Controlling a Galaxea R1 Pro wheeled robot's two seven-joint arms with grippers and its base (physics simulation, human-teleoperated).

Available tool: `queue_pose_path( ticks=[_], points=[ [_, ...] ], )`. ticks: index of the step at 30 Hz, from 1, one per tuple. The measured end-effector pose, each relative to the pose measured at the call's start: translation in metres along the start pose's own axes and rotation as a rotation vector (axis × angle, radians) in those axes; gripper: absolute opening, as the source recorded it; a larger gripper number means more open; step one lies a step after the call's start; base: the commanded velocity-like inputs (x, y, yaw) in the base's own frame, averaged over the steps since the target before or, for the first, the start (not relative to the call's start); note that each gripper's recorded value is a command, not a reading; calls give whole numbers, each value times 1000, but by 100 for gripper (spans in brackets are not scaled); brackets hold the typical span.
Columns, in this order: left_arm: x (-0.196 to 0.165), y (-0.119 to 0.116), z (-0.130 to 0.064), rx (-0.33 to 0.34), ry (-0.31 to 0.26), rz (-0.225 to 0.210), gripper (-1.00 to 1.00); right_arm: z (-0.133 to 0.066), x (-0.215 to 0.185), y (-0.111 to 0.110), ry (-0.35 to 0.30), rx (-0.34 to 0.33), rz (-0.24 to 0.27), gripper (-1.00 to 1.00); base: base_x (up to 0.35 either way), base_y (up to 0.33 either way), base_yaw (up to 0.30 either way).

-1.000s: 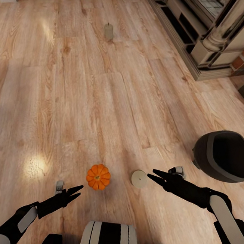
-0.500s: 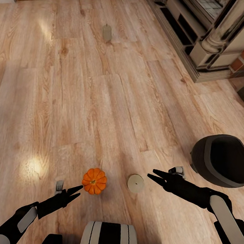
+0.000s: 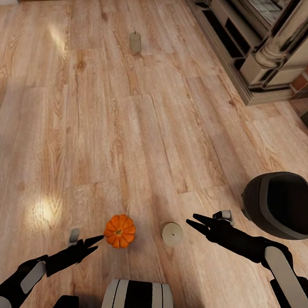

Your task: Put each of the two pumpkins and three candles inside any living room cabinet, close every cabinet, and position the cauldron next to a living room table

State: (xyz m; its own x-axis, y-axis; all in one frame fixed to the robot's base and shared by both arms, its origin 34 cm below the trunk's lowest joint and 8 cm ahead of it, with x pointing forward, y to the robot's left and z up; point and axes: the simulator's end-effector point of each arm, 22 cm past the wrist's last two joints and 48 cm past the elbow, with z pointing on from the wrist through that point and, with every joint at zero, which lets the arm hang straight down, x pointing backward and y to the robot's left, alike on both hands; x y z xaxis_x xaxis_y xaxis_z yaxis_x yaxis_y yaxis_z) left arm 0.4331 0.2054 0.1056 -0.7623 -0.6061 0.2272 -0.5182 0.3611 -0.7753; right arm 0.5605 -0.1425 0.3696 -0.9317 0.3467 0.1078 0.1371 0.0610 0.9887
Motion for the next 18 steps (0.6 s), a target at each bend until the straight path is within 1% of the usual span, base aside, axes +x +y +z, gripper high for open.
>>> queue_pose_path(
  ticks=[2,5,11,18],
  points=[
    [0,11,1,-52,-2,-3,100,0,0,0,0,0,0,100,0,0,0],
    [1,18,1,-85,-1,-4,100,0,0,0,-1,1,0,100,0,0,0],
    [2,21,2,-100,1,-3,100,0,0,0,-2,-1,0,100,0,0,0],
    [2,21,2,-101,1,-3,100,0,-1,0,-2,-1,0,100,0,0,0]
  ],
)
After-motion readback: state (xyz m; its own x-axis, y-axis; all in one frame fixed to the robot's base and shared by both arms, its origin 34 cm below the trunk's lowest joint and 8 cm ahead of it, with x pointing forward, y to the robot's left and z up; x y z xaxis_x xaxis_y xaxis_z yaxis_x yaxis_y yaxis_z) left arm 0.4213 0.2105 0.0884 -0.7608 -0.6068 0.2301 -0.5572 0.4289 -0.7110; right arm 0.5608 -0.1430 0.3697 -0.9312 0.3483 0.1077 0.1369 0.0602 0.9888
